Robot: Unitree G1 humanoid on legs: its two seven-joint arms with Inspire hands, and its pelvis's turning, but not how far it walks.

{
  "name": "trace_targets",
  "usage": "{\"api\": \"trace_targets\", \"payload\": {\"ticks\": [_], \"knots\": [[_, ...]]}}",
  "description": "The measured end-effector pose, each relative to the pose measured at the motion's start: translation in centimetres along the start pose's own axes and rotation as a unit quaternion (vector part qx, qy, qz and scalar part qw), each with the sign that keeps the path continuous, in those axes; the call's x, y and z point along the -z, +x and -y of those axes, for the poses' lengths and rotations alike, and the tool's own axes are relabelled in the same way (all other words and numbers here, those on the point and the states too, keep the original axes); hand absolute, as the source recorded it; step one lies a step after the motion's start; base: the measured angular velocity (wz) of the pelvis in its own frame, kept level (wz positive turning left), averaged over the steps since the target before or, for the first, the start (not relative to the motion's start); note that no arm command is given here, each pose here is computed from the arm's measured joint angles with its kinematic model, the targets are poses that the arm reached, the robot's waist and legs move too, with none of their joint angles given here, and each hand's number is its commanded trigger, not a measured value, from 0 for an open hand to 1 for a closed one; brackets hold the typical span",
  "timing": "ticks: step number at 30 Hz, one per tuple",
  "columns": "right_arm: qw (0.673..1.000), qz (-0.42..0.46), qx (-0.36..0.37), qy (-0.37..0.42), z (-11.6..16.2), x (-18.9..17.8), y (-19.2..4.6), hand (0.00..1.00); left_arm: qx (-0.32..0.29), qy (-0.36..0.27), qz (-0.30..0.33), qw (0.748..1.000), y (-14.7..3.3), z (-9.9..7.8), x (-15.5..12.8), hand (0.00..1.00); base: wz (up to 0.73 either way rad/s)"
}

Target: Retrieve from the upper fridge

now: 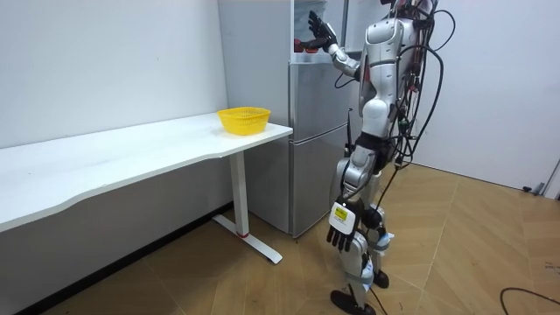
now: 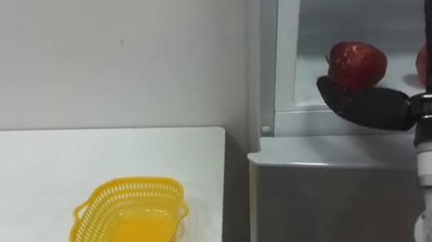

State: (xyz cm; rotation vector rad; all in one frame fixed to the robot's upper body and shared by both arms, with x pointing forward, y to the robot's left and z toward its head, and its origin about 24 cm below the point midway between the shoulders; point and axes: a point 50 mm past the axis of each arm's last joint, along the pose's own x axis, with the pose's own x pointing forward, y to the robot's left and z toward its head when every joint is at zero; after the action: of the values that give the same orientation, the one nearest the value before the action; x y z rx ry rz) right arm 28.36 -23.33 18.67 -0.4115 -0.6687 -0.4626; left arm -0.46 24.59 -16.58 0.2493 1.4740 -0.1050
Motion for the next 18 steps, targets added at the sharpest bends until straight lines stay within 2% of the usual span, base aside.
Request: {"api": "trace_targets", "payload": {"ticks": [5,18], "knots": [[1.0,-0.016,0.003,-0.004,-0.3,0.8,1.0,0.0,0.005,0.002,0.003,1.0,-0.1,-0.2,0.0,0.0,0.04],[0.998,-0.057,-0.01,-0.007,-0.2,2.3,1.2,0.0,0.005,0.003,-0.003,1.0,-0.2,-0.2,0.4,0.0,0.03]]}}
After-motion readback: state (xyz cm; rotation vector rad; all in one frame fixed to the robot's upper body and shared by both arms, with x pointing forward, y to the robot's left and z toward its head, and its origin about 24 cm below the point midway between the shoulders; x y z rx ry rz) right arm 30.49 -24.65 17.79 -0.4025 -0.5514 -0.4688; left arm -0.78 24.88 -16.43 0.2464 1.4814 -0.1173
